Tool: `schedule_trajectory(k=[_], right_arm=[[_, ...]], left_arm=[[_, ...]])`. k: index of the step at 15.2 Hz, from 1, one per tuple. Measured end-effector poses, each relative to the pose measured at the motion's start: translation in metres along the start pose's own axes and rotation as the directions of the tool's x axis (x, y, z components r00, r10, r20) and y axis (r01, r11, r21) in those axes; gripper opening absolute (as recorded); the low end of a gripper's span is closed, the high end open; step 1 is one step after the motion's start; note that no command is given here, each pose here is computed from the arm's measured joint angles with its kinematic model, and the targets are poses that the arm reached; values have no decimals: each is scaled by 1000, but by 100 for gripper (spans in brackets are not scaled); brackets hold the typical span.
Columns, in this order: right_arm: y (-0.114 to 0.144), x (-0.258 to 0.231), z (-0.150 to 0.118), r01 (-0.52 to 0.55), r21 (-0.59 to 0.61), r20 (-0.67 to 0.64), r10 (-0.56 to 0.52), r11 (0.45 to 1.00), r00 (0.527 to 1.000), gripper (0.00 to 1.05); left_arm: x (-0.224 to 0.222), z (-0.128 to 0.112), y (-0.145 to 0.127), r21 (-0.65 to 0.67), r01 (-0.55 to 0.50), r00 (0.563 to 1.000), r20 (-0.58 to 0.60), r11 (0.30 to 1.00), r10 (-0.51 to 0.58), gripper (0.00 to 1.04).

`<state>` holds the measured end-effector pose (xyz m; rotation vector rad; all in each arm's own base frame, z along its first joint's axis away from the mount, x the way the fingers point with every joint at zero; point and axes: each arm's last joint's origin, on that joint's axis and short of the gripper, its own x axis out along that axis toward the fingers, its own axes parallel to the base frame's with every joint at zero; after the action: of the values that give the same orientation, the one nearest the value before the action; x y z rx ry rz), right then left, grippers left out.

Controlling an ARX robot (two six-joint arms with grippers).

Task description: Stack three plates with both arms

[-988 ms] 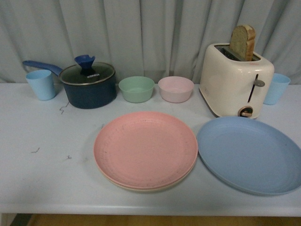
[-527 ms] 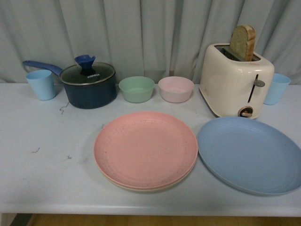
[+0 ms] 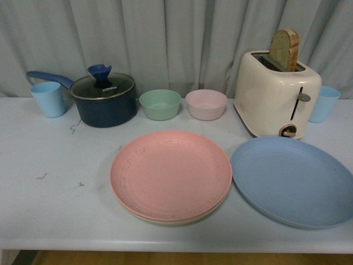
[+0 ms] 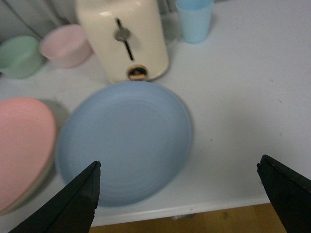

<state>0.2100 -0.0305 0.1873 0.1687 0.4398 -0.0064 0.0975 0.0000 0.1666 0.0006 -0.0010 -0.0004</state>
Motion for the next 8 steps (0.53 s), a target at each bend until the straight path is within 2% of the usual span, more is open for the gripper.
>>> schedule_trajectory(k=[1,3,5,8], right_arm=[[-4,25,3,44,-6,-72,-44,999,996,98],[-7,66,9,66,-38,-146,-71,997,987,98],[-10,101,11,103,-96,-172,-118,990,978,98],[-14,137,-1,144,-183,-203,-181,972,962,98]], left_arm=[[0,0,0,0,0,1000,0,1000,0,98],[0,0,0,0,0,1000,0,1000,0,98],[0,0,0,0,0,1000,0,1000,0,98],[0,0,0,0,0,1000,0,1000,0,98]])
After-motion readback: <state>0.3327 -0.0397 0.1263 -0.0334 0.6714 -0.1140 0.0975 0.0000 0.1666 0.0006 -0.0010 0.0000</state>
